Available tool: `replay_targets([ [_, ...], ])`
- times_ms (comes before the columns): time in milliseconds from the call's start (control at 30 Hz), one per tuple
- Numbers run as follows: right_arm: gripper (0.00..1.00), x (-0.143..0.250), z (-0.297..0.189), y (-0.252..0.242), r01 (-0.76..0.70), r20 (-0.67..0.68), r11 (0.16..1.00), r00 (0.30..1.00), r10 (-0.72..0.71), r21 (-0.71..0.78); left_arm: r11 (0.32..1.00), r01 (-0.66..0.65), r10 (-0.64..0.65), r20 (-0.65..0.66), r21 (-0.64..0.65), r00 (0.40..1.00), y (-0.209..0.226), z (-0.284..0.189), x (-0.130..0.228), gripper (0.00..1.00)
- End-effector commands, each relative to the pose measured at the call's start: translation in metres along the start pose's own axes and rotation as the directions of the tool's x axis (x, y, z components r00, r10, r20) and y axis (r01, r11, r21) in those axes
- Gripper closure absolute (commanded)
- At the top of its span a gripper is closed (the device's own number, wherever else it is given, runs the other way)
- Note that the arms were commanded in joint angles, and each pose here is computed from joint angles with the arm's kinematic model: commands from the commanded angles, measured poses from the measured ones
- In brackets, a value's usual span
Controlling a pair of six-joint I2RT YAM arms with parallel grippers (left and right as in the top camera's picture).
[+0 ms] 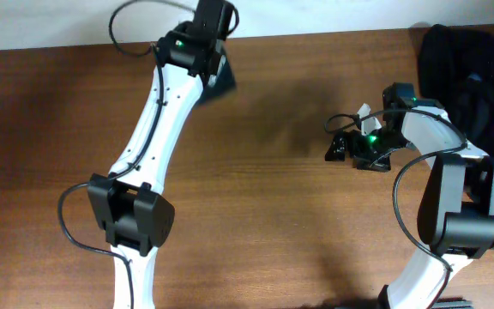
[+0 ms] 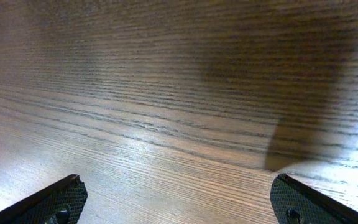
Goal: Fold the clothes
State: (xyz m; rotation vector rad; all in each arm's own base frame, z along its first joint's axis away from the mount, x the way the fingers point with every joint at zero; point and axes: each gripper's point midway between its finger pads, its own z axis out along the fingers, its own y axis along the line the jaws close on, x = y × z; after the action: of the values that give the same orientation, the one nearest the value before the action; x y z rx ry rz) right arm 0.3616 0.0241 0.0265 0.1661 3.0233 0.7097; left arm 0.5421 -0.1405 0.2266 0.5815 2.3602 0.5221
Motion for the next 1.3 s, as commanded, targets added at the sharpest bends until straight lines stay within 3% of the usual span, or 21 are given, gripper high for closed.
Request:
replay_targets([
  [0, 0.0, -0.006, -0.003, -0.002, 0.017, 0.017, 1.0, 1.0, -0.017, 0.002, 0.989, -0.127, 0.132, 0.074, -0.071, 0.988, 0.02, -0.015, -0.021, 1.0],
  [100, 0.0, -0.007, -0.003, -0.002, 0.036, 0.021, 0.999, 0.999, -0.037, 0.003, 0.987, -0.139, 0.148, 0.118, -0.075, 0.982, 0.019, -0.016, -0.032, 1.0],
  [200, 0.0, -0.008, -0.003, -0.002, 0.039, 0.024, 0.999, 0.999, -0.039, 0.003, 0.985, -0.173, 0.172, 0.104, 0.004, 0.98, -0.001, -0.006, -0.024, 1.0],
  [333, 0.0, -0.008, -0.003, -0.002, 0.039, 0.024, 0.999, 0.999, -0.039, 0.004, 0.97, -0.216, 0.216, 0.009, 0.114, 0.976, -0.053, 0.024, 0.009, 1.0],
  [500, 0.0, -0.01, -0.003, -0.002, 0.043, 0.03, 0.999, 0.999, -0.043, 0.004, 0.921, -0.341, 0.361, -0.084, 0.186, 0.929, -0.121, 0.041, 0.053, 1.0],
  [733, 0.0, -0.011, -0.003, -0.002, 0.045, 0.035, 0.999, 0.998, -0.045, 0.005, 0.85, -0.493, 0.523, -0.189, 0.183, 0.831, -0.161, 0.019, 0.091, 1.0],
  [900, 0.01, -0.011, -0.003, -0.002, 0.046, 0.037, 0.999, 0.998, -0.046, 0.005, 0.826, -0.503, 0.56, -0.267, 0.253, 0.785, -0.176, -0.002, 0.12, 1.0],
  [1000, 0.01, -0.011, -0.003, -0.002, 0.046, 0.036, 0.999, 0.998, -0.046, 0.004, 0.801, -0.478, 0.584, -0.299, 0.359, 0.754, -0.188, -0.015, 0.141, 1.0],
  [1067, 0.0, -0.011, -0.003, -0.002, 0.046, 0.036, 0.999, 0.998, -0.046, 0.005, 0.778, -0.445, 0.597, -0.299, 0.443, 0.745, -0.199, -0.022, 0.151, 0.93],
  [1133, 0.01, -0.011, -0.003, -0.002, 0.045, 0.035, 0.999, 0.998, -0.046, 0.004, 0.755, -0.405, 0.598, -0.289, 0.516, 0.747, -0.211, -0.028, 0.158, 0.66],
  [1167, 0.01, -0.011, -0.003, -0.002, 0.044, 0.033, 0.999, 0.998, -0.044, 0.004, 0.746, -0.392, 0.599, -0.287, 0.538, 0.747, -0.215, -0.031, 0.16, 0.59],
  [1267, 0.01, -0.009, -0.003, -0.002, 0.042, 0.028, 0.999, 0.999, -0.042, 0.004, 0.733, -0.389, 0.616, -0.304, 0.558, 0.727, -0.214, -0.036, 0.167, 0.51],
])
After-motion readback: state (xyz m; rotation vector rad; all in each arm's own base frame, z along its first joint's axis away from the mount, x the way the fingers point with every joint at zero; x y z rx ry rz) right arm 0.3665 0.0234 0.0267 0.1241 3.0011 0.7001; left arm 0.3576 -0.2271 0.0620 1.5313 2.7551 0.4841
